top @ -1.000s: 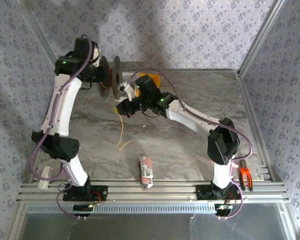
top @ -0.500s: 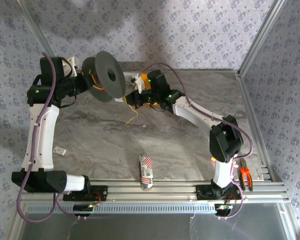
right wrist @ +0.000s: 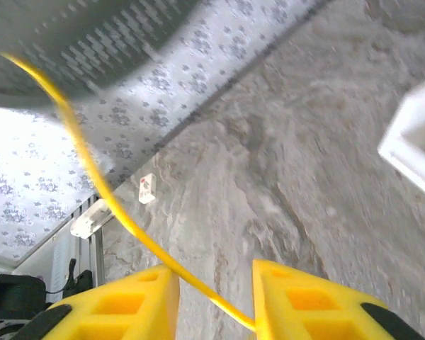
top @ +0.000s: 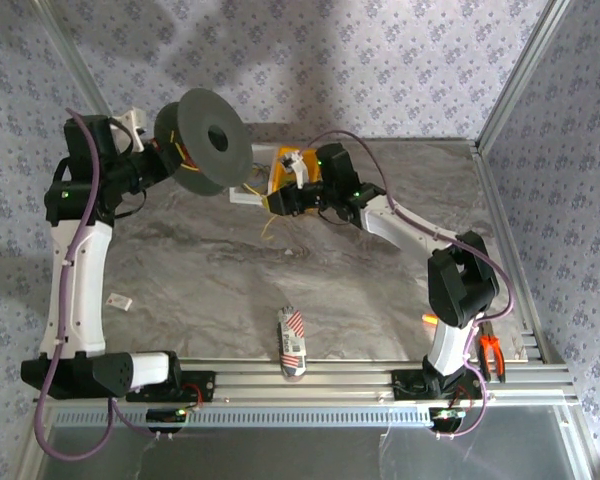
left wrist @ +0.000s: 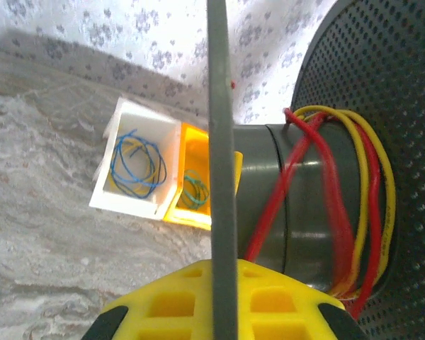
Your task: Wrap the cables
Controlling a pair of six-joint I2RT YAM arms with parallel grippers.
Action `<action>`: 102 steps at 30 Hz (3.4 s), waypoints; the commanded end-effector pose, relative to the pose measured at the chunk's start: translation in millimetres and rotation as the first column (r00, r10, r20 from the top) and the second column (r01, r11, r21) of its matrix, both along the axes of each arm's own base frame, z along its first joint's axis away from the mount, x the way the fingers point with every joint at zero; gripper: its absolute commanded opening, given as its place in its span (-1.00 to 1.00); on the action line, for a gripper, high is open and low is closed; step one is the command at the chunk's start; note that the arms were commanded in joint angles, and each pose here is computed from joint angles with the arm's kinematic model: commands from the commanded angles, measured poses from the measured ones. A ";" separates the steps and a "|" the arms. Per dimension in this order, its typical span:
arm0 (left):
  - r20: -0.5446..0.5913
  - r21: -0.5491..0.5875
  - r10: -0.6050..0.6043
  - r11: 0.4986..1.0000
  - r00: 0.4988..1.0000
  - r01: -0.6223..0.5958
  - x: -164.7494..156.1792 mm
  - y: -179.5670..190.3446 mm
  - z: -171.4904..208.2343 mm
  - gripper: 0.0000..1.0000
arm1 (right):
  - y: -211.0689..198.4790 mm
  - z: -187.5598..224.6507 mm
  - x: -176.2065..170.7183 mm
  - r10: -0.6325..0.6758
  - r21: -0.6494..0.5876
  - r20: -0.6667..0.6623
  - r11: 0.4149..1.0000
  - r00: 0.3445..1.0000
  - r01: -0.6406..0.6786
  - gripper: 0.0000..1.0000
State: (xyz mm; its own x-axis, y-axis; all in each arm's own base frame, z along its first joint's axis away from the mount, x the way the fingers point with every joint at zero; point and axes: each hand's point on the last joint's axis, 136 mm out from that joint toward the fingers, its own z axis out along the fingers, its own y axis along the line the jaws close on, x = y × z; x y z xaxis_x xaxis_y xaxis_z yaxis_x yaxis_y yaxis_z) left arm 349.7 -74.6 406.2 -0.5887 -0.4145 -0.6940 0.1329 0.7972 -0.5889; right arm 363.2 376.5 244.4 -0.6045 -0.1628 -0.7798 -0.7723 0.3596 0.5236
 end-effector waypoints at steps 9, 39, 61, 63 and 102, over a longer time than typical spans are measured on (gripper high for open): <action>0.250 -0.074 -0.057 0.994 0.967 0.077 -20.2 -12.0 81.5 -1.00 | -33.2 -26.8 6.6 -0.084 -0.034 -0.072 0.996 0.994 0.082 -0.16; 0.129 0.161 0.179 0.967 0.975 -0.199 49.2 -8.6 -15.6 -1.00 | 13.1 163.2 -99.6 0.067 0.536 -0.009 0.843 0.998 -0.052 0.98; 0.103 0.201 0.219 0.951 0.970 -0.236 73.0 -20.4 -42.7 -1.00 | 68.4 177.7 -134.2 0.206 0.586 -0.012 0.795 0.978 -0.160 0.62; 0.099 0.203 0.219 0.951 0.971 -0.235 74.0 -20.7 -44.3 -1.00 | 70.5 178.2 -135.9 0.206 0.585 -0.008 0.795 0.979 -0.163 0.53; 0.092 0.250 -0.535 0.829 0.840 0.500 -58.6 -86.8 11.0 -1.00 | -124.3 -66.1 41.9 -0.159 -0.115 -0.285 0.985 0.945 0.131 -1.00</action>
State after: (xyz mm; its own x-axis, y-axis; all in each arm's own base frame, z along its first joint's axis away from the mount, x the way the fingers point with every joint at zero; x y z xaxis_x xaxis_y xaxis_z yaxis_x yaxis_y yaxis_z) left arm 352.0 -154.3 396.4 -0.6414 -0.0626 -0.7647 0.4469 0.7797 -0.4387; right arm 395.3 273.6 183.2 -0.8135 -0.0738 -0.5768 -0.5335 0.4896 0.6897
